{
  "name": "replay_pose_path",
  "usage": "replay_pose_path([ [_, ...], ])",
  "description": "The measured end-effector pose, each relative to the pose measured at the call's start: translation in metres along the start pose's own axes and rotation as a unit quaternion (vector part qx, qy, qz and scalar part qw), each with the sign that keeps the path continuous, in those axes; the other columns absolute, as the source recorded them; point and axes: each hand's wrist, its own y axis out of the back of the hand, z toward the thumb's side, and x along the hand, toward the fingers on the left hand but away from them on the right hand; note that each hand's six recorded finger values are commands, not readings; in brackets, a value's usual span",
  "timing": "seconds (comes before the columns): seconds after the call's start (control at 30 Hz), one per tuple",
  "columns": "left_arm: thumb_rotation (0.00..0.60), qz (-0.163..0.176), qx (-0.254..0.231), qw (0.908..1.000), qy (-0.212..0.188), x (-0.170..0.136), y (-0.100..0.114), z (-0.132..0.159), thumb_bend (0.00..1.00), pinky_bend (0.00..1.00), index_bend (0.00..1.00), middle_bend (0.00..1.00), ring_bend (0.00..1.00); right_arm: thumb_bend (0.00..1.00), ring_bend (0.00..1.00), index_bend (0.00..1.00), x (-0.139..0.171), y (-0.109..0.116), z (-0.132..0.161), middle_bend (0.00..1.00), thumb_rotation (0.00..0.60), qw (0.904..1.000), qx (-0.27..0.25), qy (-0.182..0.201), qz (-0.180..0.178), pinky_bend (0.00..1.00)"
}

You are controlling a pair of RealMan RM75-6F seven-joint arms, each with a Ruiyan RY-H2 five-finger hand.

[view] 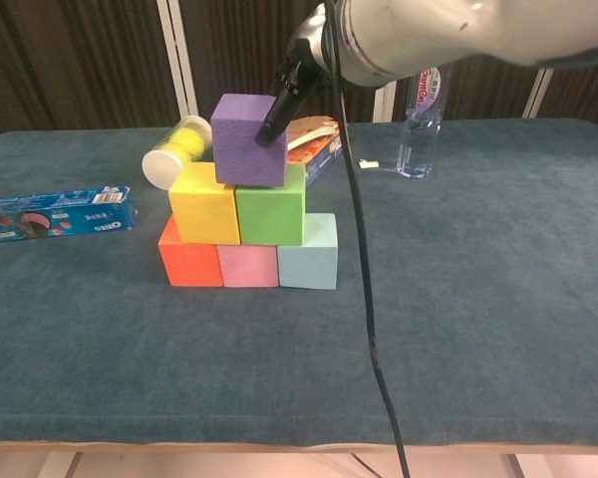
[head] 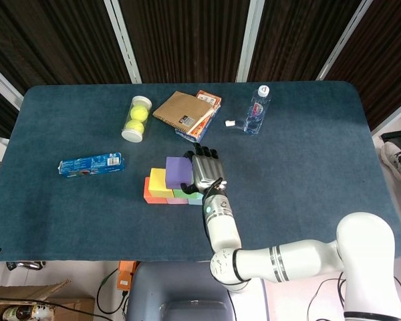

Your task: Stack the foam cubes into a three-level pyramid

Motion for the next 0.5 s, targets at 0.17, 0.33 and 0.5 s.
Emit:
replay_pose_path([
  [0.17,0.600,-0.001,-0.001,1.0000,0.002,0.0002,-0.0004,-0.0007,0.02,0.12,0.14,0.00,0.00,0.30,0.00,0.46,-0.0001,-0.0017,0.0018,0.03,0.600,1.0000,0.002,0.002,0.000,0.00],
  [0.33,0.600,-0.002,-0.001,1.0000,0.002,0.0003,-0.0010,-0.0016,0.02,0.12,0.14,0.00,0.00,0.30,0.00,0.46,-0.0004,-0.0036,0.0040,0.03,0.600,1.0000,0.003,0.005,-0.001,0.00],
  [0.5,0.600,-0.006,0.000,1.0000,0.004,0.0008,-0.0027,-0.0029,0.02,0.12,0.14,0.00,0.00,0.30,0.00,0.42,-0.0012,-0.0064,0.0045,0.03,0.600,1.0000,0.005,0.004,0.002,0.00],
])
